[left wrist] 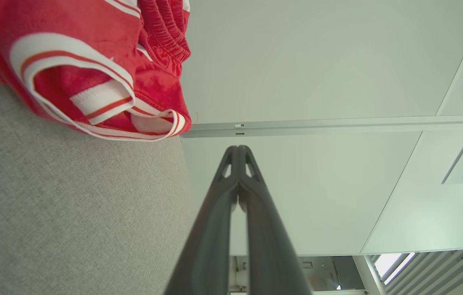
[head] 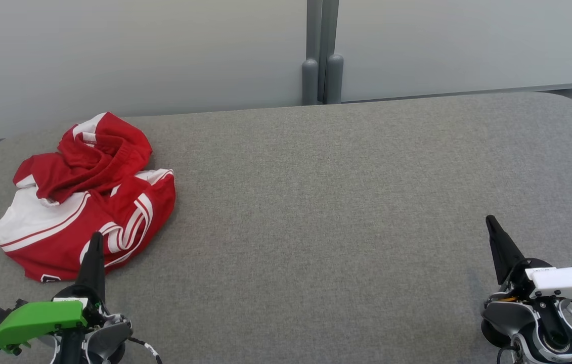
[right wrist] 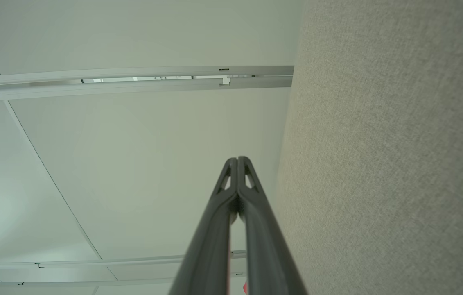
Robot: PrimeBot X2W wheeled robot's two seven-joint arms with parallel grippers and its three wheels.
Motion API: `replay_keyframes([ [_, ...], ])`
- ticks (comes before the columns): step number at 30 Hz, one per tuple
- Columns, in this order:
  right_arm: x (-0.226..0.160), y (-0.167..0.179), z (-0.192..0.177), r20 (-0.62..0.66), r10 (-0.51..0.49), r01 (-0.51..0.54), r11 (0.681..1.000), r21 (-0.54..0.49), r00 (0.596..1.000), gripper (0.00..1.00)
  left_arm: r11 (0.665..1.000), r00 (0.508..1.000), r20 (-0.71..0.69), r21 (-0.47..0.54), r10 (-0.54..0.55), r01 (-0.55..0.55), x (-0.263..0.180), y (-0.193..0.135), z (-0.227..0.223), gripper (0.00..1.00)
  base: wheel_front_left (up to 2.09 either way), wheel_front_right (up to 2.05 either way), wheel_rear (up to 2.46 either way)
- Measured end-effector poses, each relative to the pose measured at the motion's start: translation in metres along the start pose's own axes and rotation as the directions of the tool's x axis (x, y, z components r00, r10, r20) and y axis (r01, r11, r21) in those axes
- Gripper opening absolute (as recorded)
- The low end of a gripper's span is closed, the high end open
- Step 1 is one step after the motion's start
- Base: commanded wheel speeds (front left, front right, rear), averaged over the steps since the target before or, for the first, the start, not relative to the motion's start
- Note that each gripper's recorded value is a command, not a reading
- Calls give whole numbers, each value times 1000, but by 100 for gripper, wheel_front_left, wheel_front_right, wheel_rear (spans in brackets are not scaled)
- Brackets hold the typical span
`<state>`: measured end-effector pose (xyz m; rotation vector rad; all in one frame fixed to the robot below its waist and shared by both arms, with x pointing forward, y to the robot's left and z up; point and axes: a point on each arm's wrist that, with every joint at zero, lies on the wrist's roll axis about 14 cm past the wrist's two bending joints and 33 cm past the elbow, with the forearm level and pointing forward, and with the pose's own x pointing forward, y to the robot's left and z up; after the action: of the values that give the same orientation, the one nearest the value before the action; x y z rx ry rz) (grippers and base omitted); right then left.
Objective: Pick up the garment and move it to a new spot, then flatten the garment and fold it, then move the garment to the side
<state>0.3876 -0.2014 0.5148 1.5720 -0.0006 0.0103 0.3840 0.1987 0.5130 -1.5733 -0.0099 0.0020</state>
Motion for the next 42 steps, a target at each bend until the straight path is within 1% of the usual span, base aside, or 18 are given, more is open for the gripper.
replay_keyframes([
  [40,0,0,0,0,0,0,1000,0,1000,0,1000,1000,0,0,0,0,0,0,0,0,0,0,0],
  [41,0,0,0,0,0,0,1000,0,1000,100,1000,1000,0,0,0,0,0,0,0,100,0,0,0],
  [42,-1,-2,0,0,-7,7,1000,2,1000,100,1000,1000,0,-1,7,-7,-1,2,0,100,0,0,0],
])
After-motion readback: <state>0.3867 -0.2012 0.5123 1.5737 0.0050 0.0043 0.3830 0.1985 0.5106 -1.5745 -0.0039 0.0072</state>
